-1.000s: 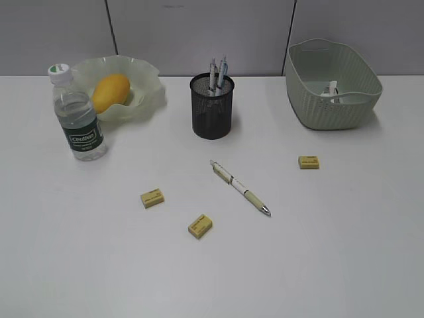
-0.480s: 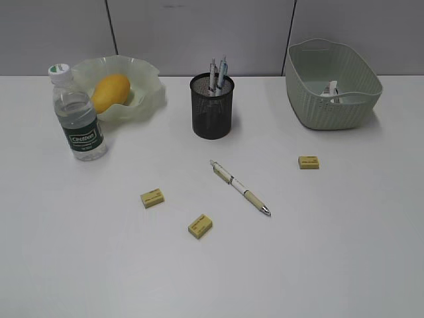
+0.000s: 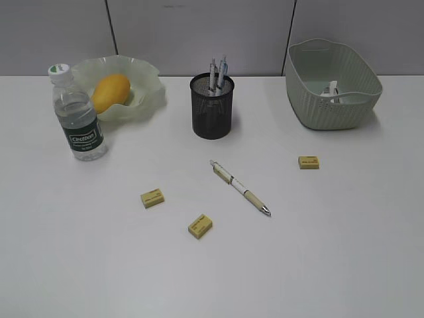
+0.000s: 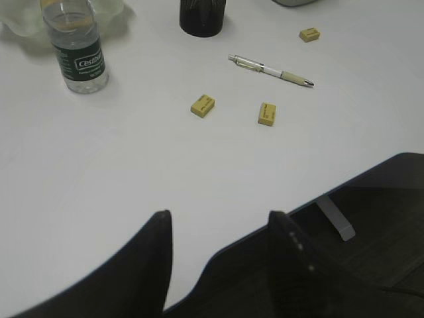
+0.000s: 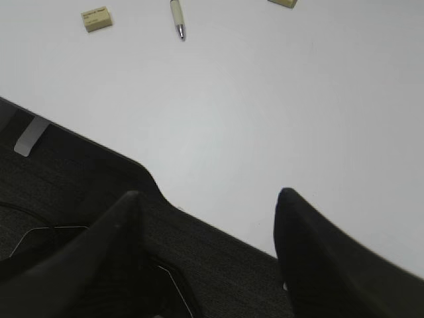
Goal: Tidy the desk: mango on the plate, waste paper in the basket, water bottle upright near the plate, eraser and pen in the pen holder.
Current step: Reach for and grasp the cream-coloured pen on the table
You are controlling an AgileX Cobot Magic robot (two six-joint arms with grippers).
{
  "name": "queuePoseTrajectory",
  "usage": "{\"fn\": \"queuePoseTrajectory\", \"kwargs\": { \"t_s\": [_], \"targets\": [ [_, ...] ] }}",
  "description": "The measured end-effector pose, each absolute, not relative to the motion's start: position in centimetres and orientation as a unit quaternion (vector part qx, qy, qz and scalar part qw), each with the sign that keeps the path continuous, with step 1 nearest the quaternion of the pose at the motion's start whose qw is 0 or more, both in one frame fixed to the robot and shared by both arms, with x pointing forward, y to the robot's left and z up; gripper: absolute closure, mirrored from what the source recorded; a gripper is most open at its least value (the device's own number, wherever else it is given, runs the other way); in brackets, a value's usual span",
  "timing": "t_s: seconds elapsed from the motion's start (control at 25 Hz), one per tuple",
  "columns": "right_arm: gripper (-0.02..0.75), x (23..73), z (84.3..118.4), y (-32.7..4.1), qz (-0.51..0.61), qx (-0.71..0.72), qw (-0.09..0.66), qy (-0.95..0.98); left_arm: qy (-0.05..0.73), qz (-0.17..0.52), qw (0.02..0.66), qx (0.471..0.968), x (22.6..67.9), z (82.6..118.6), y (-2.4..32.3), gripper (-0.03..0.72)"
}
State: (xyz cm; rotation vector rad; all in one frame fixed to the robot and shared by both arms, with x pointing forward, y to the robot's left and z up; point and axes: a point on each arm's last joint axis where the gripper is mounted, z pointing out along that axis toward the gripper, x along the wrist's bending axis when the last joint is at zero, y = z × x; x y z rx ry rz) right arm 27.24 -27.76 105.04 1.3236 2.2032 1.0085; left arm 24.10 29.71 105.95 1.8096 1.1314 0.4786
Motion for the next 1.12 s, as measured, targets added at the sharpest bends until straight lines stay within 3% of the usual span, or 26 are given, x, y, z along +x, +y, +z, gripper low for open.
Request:
{"fn": "queuePoseTrajectory", "kwargs": {
  "t_s": [1.12],
  "targets": [
    [0.247, 27.18, 105.05, -27.65, 0.363, 0.473, 0.181, 0.782, 0.459, 0.194, 0.459, 0.735, 24.1, 105.95, 29.71, 0.333]
  ]
}}
